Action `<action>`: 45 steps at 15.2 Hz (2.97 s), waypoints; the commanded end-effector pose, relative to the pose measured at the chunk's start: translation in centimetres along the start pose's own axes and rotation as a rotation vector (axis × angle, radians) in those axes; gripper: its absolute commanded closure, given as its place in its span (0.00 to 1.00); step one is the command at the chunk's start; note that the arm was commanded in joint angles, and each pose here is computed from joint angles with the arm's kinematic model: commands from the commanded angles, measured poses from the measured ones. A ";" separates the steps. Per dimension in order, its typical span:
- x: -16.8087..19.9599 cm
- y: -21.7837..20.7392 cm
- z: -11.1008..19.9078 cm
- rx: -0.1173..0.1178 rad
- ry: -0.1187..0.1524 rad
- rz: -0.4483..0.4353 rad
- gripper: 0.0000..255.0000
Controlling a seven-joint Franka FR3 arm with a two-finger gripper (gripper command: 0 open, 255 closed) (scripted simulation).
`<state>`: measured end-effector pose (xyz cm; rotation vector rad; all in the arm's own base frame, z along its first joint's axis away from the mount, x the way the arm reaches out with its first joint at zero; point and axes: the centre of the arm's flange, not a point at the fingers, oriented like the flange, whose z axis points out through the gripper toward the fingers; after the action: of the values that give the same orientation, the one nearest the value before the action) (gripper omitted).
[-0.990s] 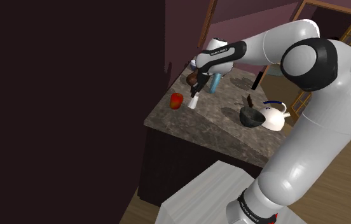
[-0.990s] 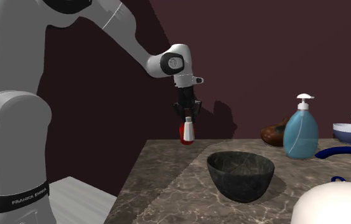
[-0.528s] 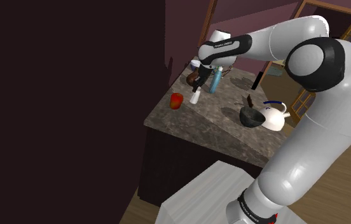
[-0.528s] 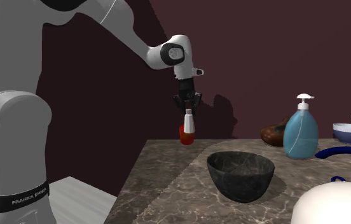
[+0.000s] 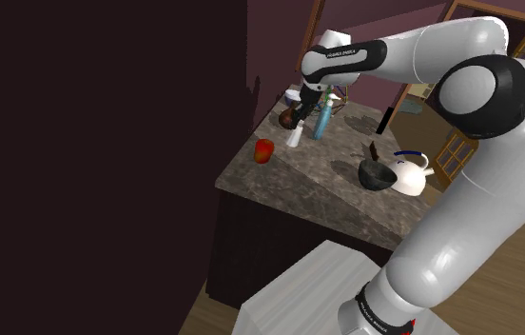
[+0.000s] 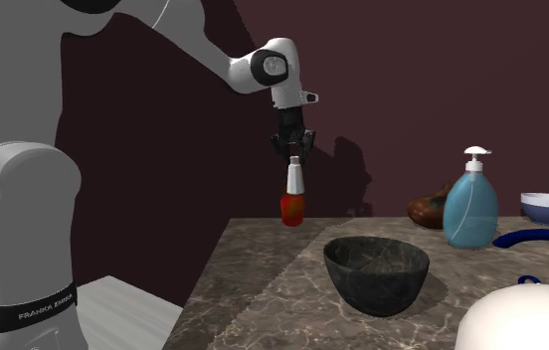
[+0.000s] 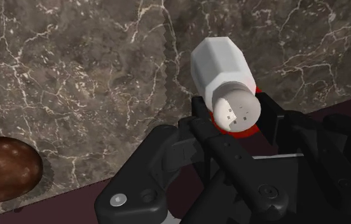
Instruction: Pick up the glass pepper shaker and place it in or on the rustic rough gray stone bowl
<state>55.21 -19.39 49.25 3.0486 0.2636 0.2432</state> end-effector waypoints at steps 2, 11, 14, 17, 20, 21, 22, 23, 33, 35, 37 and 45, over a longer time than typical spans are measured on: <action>0.3 0.3 -1.5 0.000 0.000 0.000 1.00; -3.4 3.6 -4.8 0.000 0.000 0.000 1.00; -6.5 6.0 -5.4 0.000 0.000 0.000 1.00; -9.6 8.4 -6.1 0.000 0.000 0.000 1.00; -12.7 10.7 -6.7 0.000 0.000 0.000 1.00; -13.8 11.5 -6.9 0.000 0.000 0.000 1.00; -14.8 12.3 -7.2 0.000 0.000 0.000 1.00; -15.9 13.1 -7.4 0.000 0.000 0.000 1.00; -26.2 21.0 -9.5 0.000 0.000 0.000 1.00; -28.3 22.6 -10.0 0.000 0.000 0.000 1.00; -30.3 24.2 -10.4 0.000 0.000 0.000 1.00; -31.6 24.4 -6.9 0.000 0.000 0.000 1.00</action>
<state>27.30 -48.55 53.91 3.0493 0.2635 0.2425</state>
